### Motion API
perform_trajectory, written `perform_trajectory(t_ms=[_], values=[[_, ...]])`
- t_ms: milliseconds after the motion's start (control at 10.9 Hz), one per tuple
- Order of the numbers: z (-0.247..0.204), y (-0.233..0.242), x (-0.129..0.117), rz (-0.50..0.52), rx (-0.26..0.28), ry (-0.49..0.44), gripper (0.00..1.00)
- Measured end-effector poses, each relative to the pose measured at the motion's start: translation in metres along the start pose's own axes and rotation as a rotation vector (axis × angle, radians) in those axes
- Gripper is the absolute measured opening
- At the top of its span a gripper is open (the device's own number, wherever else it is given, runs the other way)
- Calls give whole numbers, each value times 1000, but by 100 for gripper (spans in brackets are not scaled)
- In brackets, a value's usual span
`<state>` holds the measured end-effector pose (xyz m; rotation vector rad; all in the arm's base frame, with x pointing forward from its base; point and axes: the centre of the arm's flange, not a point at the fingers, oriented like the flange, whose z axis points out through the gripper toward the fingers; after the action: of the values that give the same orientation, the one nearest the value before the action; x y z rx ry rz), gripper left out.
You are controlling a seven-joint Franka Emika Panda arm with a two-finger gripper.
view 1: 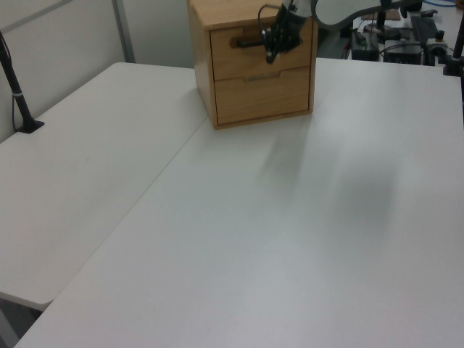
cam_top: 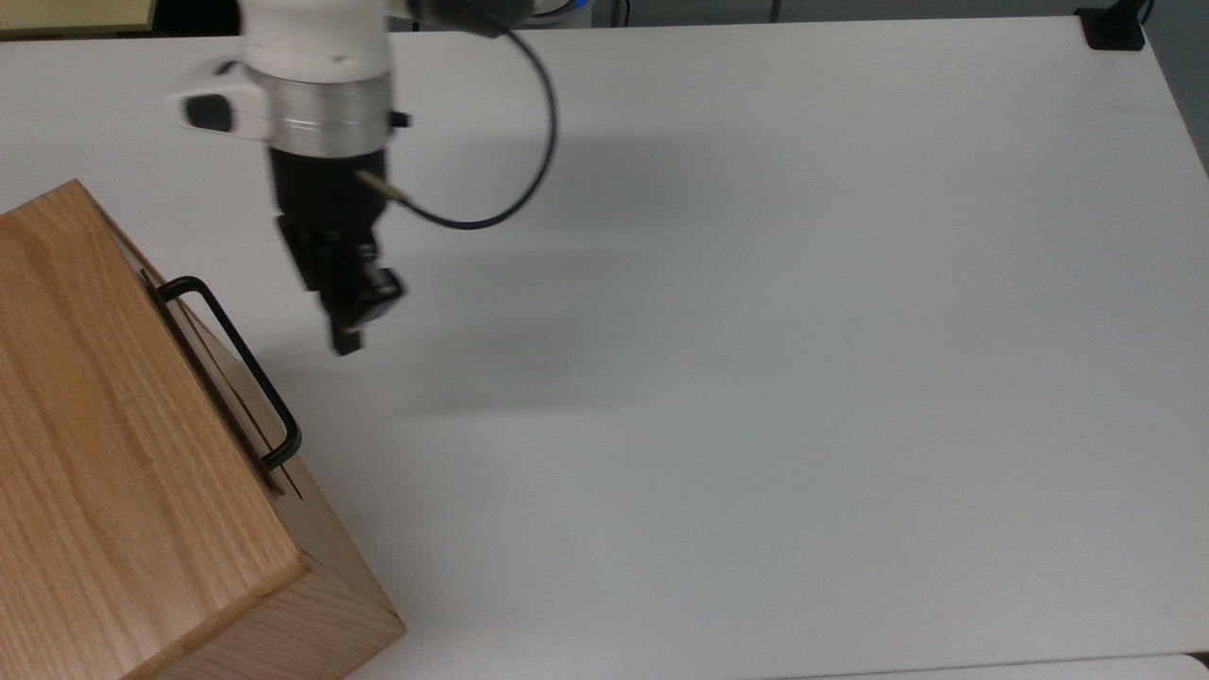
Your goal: Close the drawer by sliding it
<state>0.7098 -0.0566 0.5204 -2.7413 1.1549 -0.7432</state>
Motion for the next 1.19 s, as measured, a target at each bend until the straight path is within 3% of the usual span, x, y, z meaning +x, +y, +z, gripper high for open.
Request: perform_trajectory(t_ms=[276, 551, 643, 827, 918, 1102, 1194], values=[[-9, -37, -83, -362, -151, -262, 0], [-54, -38, -126, -716, -217, -481, 0], [-76, -29, -127, -831, -211, -539, 1], [-122, -11, -113, -973, -147, -557, 3], [-138, -2, -105, -994, -129, -545, 6], [-141, 8, -98, -994, -124, -545, 25], [-135, 11, -96, -989, -130, -555, 28]])
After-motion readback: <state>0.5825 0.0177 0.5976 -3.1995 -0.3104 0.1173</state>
